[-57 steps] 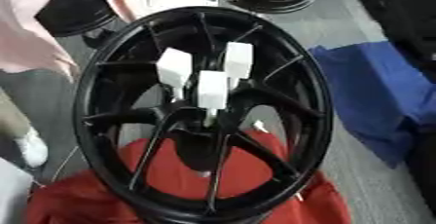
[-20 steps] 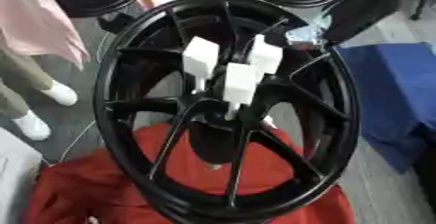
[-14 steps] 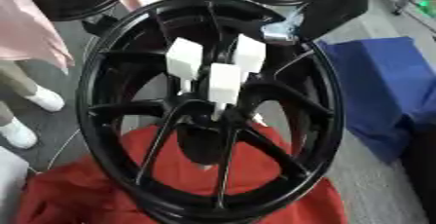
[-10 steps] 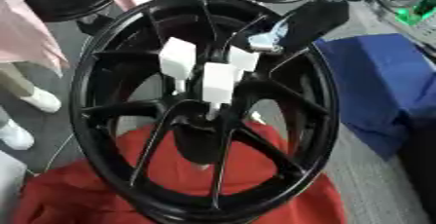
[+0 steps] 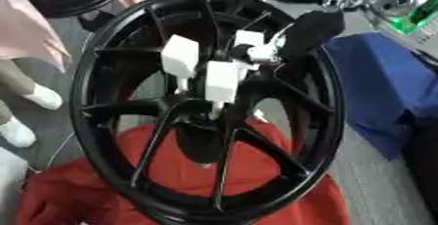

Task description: Pull the pin out of the wheel hub.

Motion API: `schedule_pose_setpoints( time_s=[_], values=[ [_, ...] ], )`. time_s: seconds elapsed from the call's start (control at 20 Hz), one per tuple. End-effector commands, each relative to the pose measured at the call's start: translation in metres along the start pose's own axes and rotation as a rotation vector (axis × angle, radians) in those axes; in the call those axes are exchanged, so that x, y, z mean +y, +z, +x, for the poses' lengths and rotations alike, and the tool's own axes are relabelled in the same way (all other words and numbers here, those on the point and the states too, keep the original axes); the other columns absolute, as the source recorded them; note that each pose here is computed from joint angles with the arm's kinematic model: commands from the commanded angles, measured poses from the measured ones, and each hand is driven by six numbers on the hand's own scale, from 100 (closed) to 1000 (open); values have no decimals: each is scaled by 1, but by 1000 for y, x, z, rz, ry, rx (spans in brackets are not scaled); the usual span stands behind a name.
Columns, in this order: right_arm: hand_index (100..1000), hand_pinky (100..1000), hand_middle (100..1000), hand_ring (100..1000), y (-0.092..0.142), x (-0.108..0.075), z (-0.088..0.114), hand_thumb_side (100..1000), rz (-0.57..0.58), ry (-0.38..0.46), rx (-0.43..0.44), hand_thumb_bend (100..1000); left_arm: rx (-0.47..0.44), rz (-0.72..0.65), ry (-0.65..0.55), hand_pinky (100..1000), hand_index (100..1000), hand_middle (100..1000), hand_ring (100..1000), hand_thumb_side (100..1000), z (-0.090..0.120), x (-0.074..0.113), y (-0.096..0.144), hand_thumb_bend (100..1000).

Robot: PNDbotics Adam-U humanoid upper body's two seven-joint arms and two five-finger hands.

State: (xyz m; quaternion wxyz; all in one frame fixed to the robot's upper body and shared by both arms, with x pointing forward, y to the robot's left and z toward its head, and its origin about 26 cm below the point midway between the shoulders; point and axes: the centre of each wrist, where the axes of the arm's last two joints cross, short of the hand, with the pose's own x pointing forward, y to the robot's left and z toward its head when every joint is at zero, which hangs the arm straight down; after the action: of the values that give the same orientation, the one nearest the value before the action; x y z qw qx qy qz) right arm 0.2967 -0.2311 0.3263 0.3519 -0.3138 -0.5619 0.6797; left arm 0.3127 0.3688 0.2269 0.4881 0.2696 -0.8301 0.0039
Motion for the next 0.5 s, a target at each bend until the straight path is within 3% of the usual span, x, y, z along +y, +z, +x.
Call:
schedule_pose_setpoints(
  time_s=[0.05,0.5],
  values=[
    [827,889,778,888,1,-4,-6,624,-26,28,54,388,-28,6,-10,747,743,711,764,784,7,6,-5,594],
    [822,886,773,885,-6,6,-20,583,-16,29,101,391,-23,7,-4,748,742,711,765,786,5,6,-3,590]
  ],
)
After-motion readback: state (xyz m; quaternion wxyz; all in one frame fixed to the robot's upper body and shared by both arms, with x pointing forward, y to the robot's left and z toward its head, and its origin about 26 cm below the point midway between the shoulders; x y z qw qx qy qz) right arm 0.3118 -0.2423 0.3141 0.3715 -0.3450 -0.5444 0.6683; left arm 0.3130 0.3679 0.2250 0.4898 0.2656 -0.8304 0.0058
